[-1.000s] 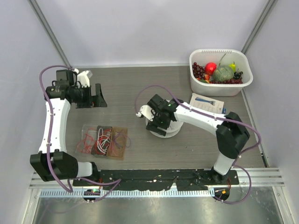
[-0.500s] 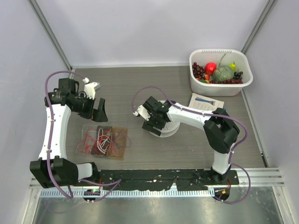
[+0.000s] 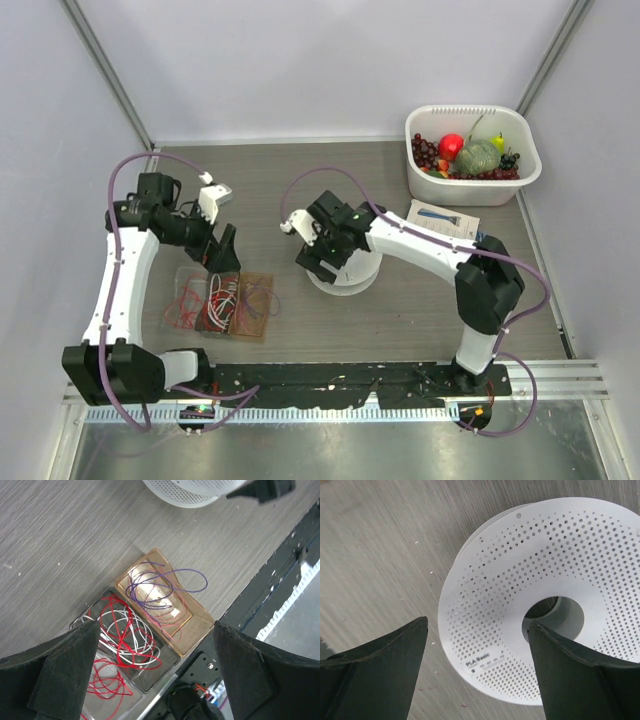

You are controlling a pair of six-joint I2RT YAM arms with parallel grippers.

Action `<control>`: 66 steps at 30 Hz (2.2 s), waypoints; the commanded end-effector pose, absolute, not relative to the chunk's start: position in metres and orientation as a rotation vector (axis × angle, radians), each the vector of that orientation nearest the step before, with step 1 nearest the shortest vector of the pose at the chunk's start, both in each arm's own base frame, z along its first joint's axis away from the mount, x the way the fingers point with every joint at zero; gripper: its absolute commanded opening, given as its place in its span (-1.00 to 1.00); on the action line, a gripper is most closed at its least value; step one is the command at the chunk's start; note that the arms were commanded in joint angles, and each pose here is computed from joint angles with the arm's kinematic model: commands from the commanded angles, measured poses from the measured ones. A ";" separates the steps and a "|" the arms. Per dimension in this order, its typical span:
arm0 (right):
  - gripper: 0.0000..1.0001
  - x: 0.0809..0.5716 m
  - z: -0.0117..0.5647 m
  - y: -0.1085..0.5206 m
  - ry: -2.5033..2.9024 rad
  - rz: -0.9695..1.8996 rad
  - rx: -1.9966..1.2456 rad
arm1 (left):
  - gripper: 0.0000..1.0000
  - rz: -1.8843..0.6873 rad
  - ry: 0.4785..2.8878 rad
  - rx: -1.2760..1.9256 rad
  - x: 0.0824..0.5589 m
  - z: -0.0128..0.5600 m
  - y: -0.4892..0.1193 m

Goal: Wrap the cables

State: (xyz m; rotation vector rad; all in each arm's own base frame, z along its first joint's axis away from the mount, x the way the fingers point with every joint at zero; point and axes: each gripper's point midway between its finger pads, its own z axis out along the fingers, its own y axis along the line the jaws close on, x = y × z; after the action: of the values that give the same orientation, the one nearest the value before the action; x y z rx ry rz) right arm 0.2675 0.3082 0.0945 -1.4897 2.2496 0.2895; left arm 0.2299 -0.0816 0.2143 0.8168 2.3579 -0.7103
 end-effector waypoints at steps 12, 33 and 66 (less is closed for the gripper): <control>0.73 0.319 0.219 0.236 2.166 0.662 -0.997 | 0.95 -0.593 1.807 1.860 0.170 0.162 -0.124; 0.74 0.313 0.208 0.214 2.217 0.754 -0.907 | -0.11 -0.415 1.362 2.275 0.206 0.095 -0.138; 0.75 0.310 0.210 0.215 2.225 0.801 -0.914 | -0.95 -0.389 1.350 2.374 0.199 0.095 -0.125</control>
State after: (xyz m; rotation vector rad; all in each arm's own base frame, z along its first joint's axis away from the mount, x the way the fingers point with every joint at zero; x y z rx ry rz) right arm 0.3070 0.2136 0.1976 -0.9125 2.2522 0.7836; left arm 0.2075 -0.1234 0.0544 2.4055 1.3704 -0.3927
